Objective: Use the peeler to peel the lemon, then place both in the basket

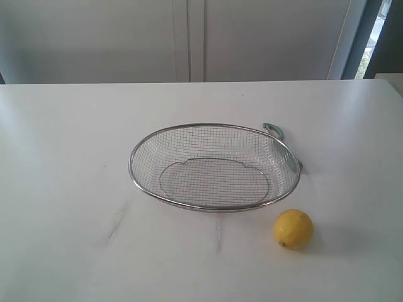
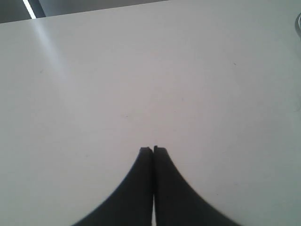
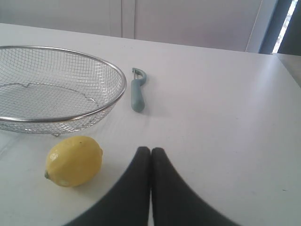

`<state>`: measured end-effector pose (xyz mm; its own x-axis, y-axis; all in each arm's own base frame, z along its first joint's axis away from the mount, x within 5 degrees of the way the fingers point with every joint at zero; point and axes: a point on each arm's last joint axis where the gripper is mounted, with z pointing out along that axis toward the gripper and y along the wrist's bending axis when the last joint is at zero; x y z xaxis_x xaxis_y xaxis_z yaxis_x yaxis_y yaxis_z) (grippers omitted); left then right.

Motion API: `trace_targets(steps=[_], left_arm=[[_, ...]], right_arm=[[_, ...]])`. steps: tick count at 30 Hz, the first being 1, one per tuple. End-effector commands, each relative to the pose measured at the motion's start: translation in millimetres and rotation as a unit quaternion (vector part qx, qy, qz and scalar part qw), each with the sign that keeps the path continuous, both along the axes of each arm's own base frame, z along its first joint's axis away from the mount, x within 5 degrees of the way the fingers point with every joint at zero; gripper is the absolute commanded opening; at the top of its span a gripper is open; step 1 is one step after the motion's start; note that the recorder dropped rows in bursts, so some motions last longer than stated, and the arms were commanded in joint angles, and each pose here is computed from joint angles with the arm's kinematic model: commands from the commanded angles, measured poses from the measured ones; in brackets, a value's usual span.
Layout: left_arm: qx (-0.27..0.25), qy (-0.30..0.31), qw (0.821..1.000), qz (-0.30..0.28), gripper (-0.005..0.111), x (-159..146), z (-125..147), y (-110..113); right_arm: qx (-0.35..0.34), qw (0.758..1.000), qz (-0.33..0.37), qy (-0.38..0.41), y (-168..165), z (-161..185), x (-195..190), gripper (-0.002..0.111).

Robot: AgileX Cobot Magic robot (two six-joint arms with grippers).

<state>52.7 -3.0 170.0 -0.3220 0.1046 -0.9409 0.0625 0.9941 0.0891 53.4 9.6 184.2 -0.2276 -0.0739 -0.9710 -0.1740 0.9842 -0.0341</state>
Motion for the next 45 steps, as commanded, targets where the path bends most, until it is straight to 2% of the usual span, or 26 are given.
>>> trace_targets(steps=[1, 17, 24, 34, 45], left_arm=[[0.000, -0.001, 1.000, 0.000, 0.000, 0, -1, 0], [0.000, -0.001, 1.000, 0.000, 0.000, 0, -1, 0], [0.000, -0.001, 1.000, 0.000, 0.000, 0, -1, 0], [0.000, -0.001, 1.000, 0.000, 0.000, 0, -1, 0], [0.000, -0.001, 1.000, 0.000, 0.000, 0, -1, 0]], right_arm=[[0.004, 1.000, 0.001, -0.006, 0, 1, 0, 0.000], [0.005, 1.000, 0.001, -0.010, 0, 1, 0, 0.000], [0.017, 0.996, -0.003, -0.087, 0, 15, 2, 0.000], [0.036, 0.977, -0.009, -0.212, -2, 39, 1, 0.000], [0.039, 0.972, -0.010, -0.230, -2, 42, 0, 0.000]])
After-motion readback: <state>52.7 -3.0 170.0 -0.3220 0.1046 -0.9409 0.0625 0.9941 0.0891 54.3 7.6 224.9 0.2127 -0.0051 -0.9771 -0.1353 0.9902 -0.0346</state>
